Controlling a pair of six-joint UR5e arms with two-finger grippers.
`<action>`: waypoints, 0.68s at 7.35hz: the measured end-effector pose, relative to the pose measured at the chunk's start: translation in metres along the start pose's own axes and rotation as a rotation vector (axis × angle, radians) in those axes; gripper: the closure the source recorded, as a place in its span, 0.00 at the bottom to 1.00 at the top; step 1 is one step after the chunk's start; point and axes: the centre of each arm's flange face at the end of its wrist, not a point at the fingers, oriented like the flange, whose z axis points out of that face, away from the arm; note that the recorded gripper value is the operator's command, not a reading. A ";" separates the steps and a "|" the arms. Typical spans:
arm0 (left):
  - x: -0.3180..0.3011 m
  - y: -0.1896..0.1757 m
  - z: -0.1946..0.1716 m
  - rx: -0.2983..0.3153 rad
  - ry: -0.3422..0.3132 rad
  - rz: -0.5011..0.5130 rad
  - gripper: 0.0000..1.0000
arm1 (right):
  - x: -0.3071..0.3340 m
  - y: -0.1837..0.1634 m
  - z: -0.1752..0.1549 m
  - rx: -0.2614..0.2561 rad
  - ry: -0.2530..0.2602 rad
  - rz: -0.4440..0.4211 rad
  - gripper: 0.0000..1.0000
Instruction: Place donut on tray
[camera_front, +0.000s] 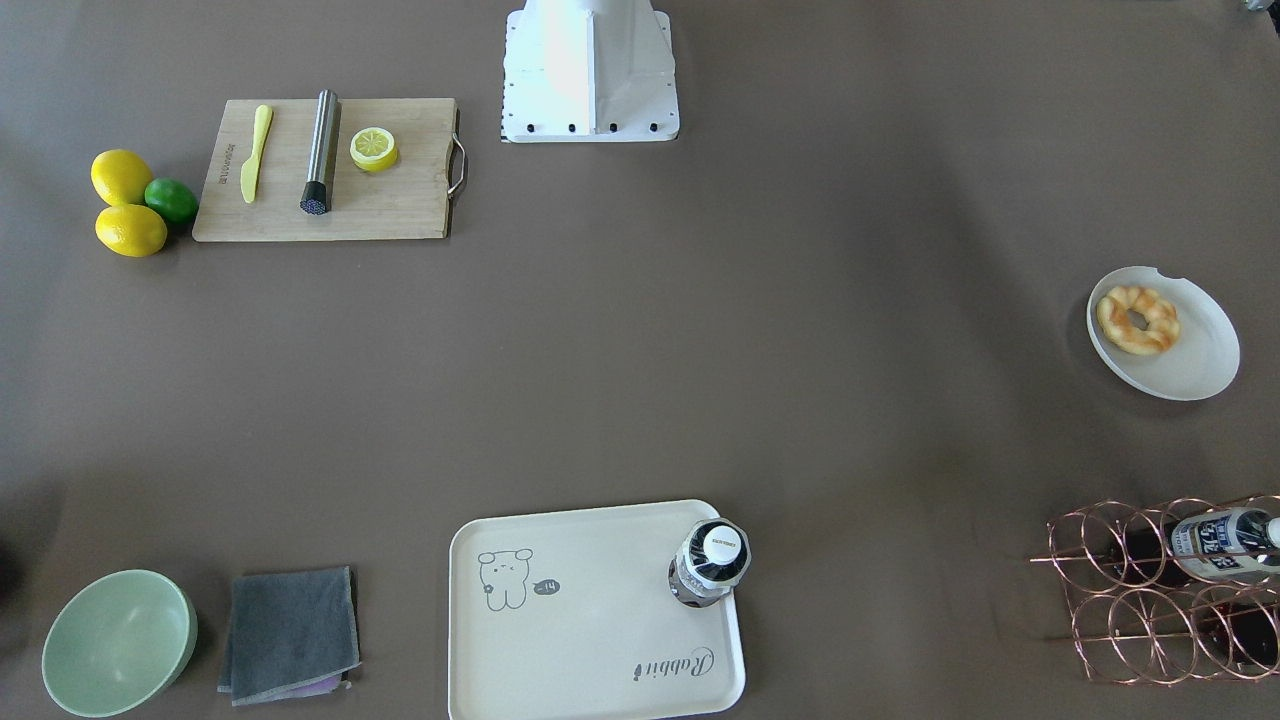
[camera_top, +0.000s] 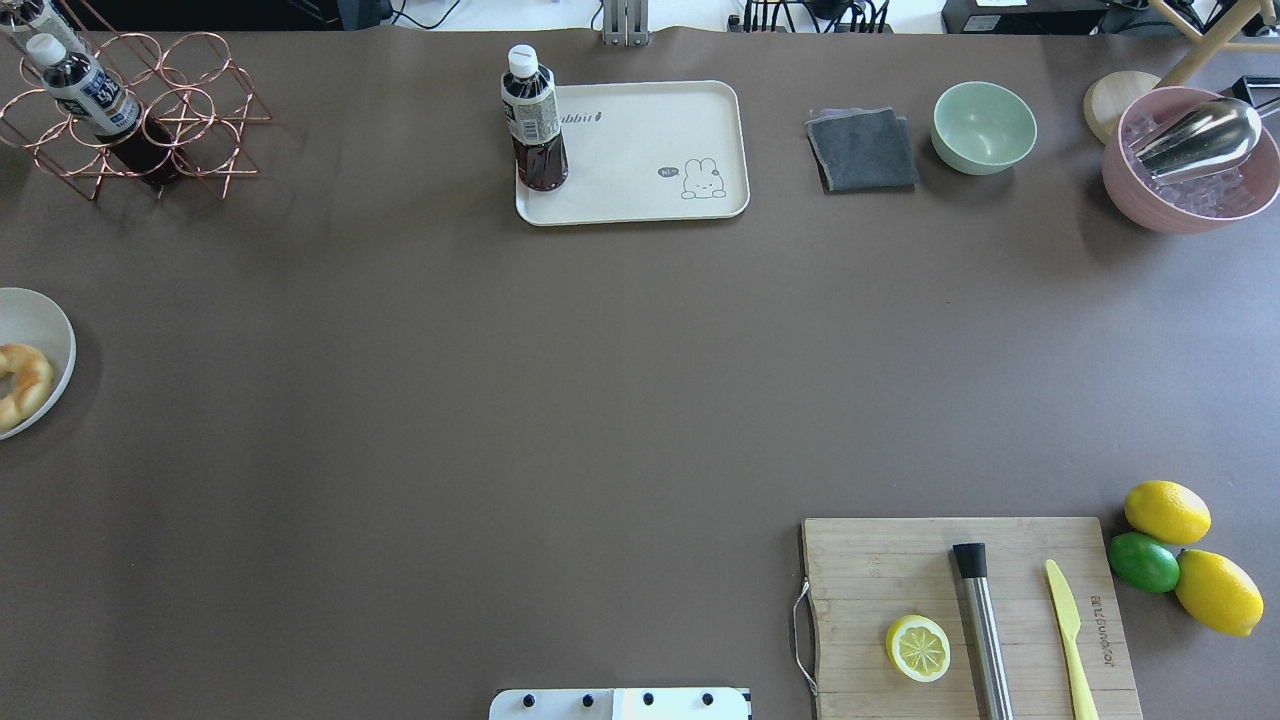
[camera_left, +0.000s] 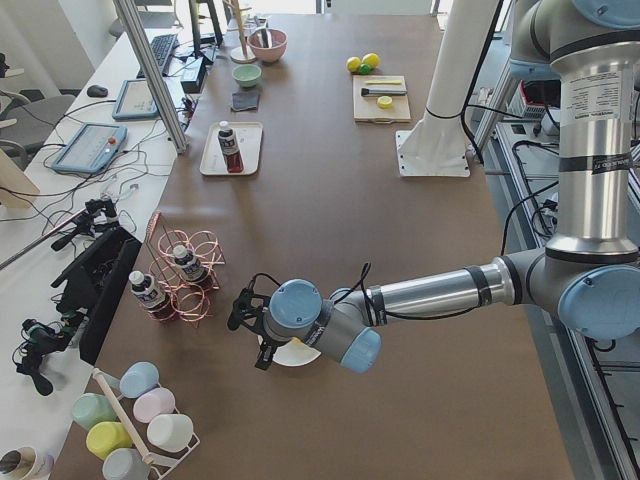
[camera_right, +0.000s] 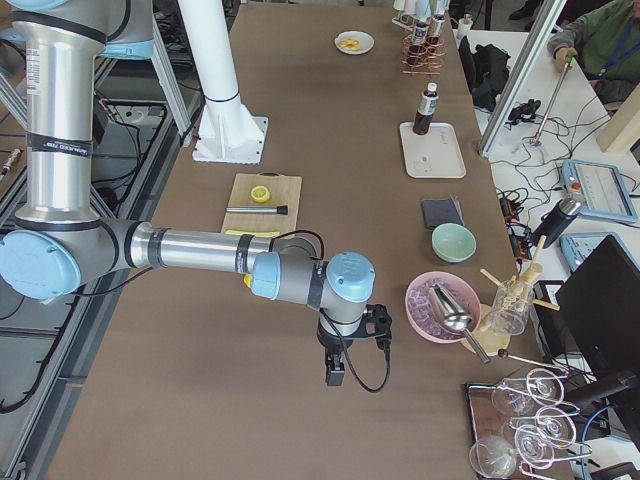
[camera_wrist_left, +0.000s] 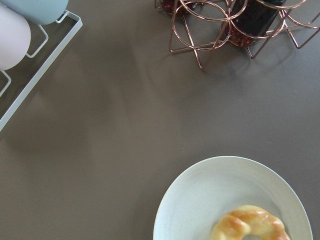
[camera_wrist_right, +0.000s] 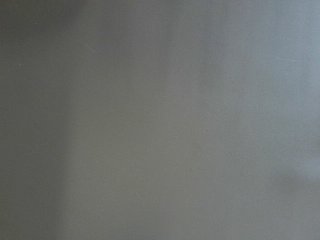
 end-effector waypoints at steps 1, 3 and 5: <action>0.000 0.000 0.000 0.000 0.000 0.000 0.01 | 0.000 0.000 0.000 0.001 0.000 0.000 0.00; 0.001 -0.001 -0.001 0.006 -0.001 0.008 0.01 | 0.000 -0.001 -0.001 0.002 0.000 -0.002 0.00; 0.002 -0.004 -0.001 0.009 0.001 0.011 0.01 | 0.000 -0.001 -0.001 0.003 0.000 -0.002 0.00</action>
